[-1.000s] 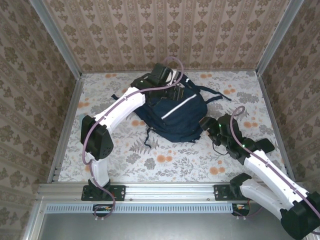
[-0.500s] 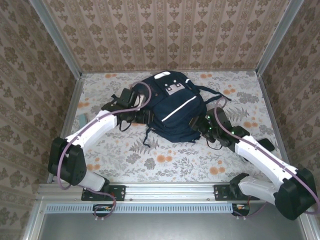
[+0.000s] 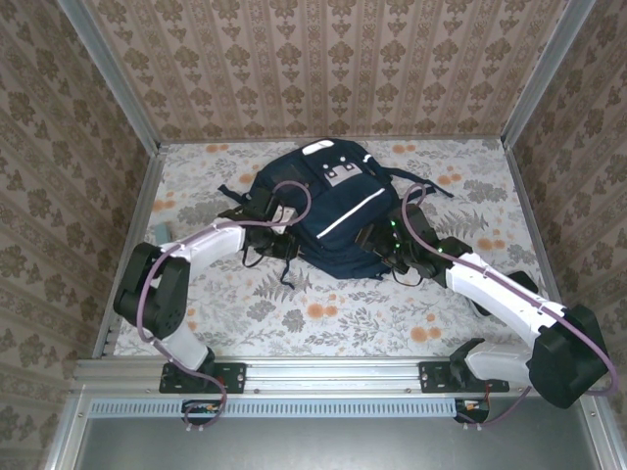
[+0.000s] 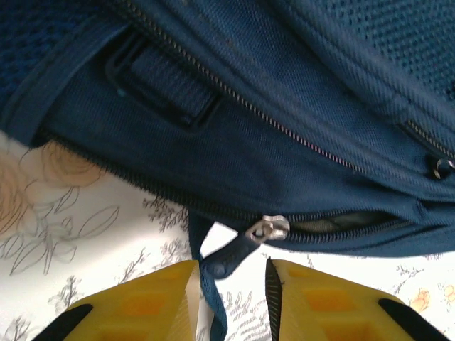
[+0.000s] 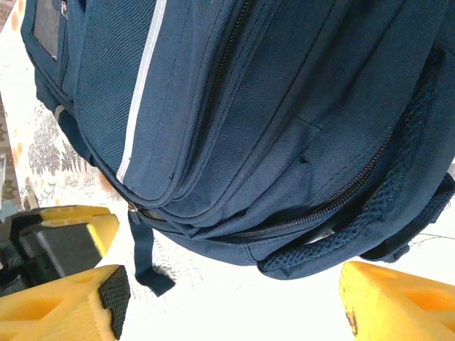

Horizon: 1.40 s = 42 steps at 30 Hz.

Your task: Pack the student bag

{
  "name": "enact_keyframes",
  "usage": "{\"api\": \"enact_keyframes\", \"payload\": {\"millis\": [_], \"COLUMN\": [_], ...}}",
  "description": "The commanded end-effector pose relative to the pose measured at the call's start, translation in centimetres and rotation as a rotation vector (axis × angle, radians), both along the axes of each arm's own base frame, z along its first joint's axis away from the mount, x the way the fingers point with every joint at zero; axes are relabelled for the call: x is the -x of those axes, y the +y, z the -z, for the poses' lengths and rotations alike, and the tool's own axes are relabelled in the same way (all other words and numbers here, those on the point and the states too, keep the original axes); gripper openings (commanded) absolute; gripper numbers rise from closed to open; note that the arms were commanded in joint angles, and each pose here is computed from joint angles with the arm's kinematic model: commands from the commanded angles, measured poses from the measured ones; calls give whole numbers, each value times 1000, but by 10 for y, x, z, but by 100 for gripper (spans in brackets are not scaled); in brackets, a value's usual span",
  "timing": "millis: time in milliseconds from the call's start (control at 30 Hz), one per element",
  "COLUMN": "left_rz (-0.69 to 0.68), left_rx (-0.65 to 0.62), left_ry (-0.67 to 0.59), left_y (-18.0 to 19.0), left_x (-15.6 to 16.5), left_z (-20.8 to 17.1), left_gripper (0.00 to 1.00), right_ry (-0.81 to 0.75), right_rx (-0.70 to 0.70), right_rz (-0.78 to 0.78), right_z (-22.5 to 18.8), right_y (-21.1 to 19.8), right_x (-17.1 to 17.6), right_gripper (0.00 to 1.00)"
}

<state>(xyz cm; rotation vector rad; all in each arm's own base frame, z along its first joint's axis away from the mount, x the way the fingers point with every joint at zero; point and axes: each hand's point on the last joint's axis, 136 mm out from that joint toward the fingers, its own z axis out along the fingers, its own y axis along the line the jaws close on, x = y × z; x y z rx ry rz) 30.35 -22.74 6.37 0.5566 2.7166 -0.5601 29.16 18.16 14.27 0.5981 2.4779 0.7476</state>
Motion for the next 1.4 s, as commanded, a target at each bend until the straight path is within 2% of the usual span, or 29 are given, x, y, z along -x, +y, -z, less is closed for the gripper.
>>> {"api": "enact_keyframes", "payload": {"millis": [0,267,533,800,1067,1200,1367], "left_rz": [45,57,77,87,68,36,36], "left_rx": [42,37,27,66,66,47,73], "left_ry": [-20,43,89,119,118,70,58], "left_y": [-14,-22,-19,-18,-17,-12,-15], "left_x": [-9,-12,-1,19,19,12,14], "left_z": [-5,10,14,6,4,-6,-12], "left_gripper": [32,35,38,32,29,37,38], "right_ry": [1,8,16,22,25,26,27], "right_rx": [-13,-8,-9,-10,-11,-10,-9], "right_rz": [1,4,7,14,11,10,9], "right_z": [-2,0,2,5,6,6,7], "right_y": [4,3,2,1,3,3,3], "right_x": [-1,0,2,3,4,4,4], "right_gripper": [79,78,78,78,78,78,78]}}
